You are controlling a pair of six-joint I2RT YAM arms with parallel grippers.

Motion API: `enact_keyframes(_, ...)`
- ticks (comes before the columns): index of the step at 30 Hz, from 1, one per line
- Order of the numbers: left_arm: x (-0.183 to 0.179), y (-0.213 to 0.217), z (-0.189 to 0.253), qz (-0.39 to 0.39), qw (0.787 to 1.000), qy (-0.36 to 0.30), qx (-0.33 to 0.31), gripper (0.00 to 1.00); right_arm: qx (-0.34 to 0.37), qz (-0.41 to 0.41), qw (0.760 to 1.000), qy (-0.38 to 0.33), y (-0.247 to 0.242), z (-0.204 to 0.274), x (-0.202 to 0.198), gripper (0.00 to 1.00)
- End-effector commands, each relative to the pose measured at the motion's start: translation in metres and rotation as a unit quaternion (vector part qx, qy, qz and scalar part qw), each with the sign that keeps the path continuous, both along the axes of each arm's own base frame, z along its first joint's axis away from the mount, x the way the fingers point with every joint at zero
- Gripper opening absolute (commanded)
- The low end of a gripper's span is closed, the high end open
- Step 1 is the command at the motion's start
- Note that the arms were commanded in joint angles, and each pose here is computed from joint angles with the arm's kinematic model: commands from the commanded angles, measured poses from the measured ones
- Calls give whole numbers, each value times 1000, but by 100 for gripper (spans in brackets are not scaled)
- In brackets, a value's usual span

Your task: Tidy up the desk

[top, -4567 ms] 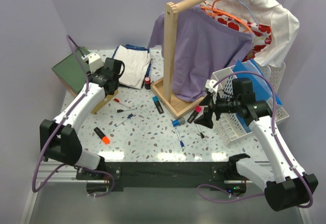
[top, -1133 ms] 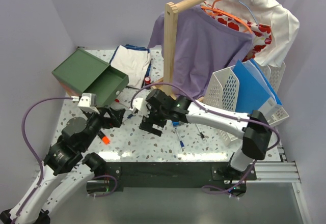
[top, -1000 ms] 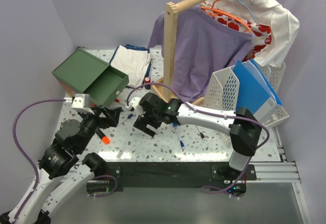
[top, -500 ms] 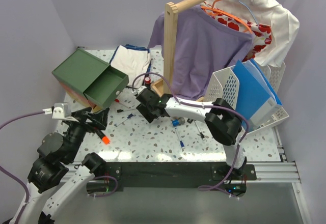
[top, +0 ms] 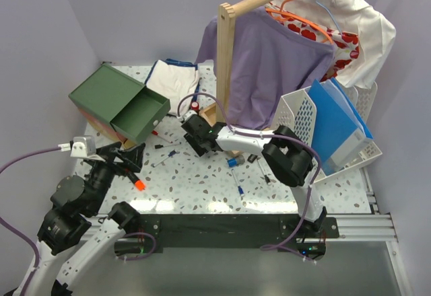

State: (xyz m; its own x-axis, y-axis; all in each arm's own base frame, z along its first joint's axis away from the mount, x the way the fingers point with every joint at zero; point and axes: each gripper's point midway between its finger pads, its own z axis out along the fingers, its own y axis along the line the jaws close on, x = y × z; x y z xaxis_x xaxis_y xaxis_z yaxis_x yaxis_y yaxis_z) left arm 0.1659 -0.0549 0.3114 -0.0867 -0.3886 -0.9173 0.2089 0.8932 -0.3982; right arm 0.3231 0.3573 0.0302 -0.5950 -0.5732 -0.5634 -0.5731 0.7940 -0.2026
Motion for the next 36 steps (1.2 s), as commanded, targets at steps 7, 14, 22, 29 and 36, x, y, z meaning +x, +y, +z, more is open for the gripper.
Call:
enact_keyframes(7, -2, -1, 8, -7, 1000, -16, -7, 92, -20, -51, 998, -35, -14, -7, 19, 58)
enact_keyframes(14, -3, -1, 9, -8, 1000, -18, -10, 92, -21, -48, 998, -35, -12, -8, 20, 66)
enact_keyframes(22, -4, -1, 11, -10, 1000, -19, -11, 92, -7, -32, 999, 31, -4, -37, 5, 56)
enact_keyframes(29, -4, -1, 13, -10, 1000, -20, -14, 92, 8, -19, 997, 79, 1, -51, -3, 39)
enact_keyframes(36, -6, -1, 17, -12, 1000, -22, -15, 92, 5, -14, 995, 100, 3, -60, -7, 34)
